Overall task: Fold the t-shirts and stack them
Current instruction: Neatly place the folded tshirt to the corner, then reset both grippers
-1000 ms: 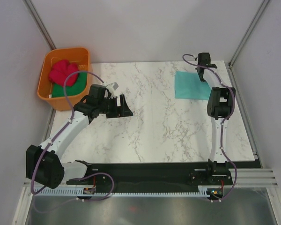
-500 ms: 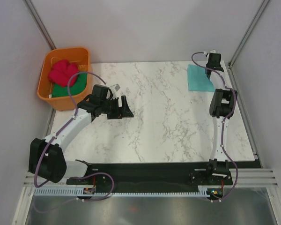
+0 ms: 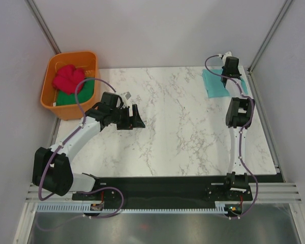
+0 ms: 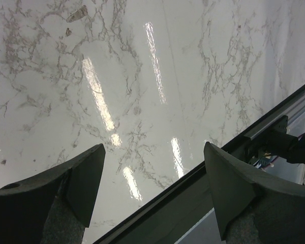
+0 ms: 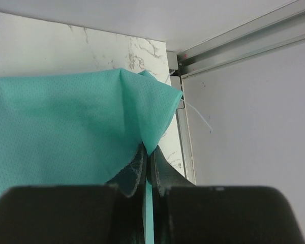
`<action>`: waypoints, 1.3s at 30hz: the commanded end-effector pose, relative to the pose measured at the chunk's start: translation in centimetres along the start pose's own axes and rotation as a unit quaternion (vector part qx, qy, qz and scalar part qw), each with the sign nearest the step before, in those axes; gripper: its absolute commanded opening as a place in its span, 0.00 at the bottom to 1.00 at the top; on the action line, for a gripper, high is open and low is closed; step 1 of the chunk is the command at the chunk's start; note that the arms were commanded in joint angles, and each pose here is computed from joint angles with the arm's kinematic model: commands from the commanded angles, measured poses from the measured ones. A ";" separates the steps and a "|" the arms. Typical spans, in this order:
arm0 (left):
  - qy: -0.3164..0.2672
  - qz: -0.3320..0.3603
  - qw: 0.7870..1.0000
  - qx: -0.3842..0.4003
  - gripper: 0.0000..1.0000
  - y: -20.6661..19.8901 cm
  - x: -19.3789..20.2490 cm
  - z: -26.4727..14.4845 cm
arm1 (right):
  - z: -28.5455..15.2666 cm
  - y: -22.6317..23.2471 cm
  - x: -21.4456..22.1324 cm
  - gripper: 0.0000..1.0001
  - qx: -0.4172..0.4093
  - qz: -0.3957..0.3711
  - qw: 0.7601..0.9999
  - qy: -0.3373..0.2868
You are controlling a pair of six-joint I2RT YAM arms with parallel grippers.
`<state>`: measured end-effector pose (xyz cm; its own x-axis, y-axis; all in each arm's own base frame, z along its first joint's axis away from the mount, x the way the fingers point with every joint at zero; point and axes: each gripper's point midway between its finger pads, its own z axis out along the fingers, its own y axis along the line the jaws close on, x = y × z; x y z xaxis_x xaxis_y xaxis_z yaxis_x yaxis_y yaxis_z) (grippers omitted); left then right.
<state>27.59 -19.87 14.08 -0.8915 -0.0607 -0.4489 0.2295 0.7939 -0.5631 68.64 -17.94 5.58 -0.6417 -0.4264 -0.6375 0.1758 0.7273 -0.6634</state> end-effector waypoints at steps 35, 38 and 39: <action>-0.189 0.082 0.972 0.109 0.89 -9.2 -6.6 -10.5 | -32.3 -6.1 -5.7 0.98 -0.087 0.256 0.957 0.108; -0.187 0.064 0.973 0.121 0.89 -9.8 -6.6 -10.8 | -37.5 -3.8 -3.9 0.98 -0.196 0.289 0.930 0.114; -0.182 0.062 0.973 0.130 0.89 -10.1 -6.3 -10.9 | -38.8 -3.3 -3.6 0.98 -0.225 0.290 0.923 0.112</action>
<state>27.15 -20.17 28.08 -0.6580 -0.1808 -0.7310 0.4464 0.6881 -0.5720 46.47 -0.70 30.76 -0.5212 0.0343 -0.8527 0.3167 0.9356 -0.1559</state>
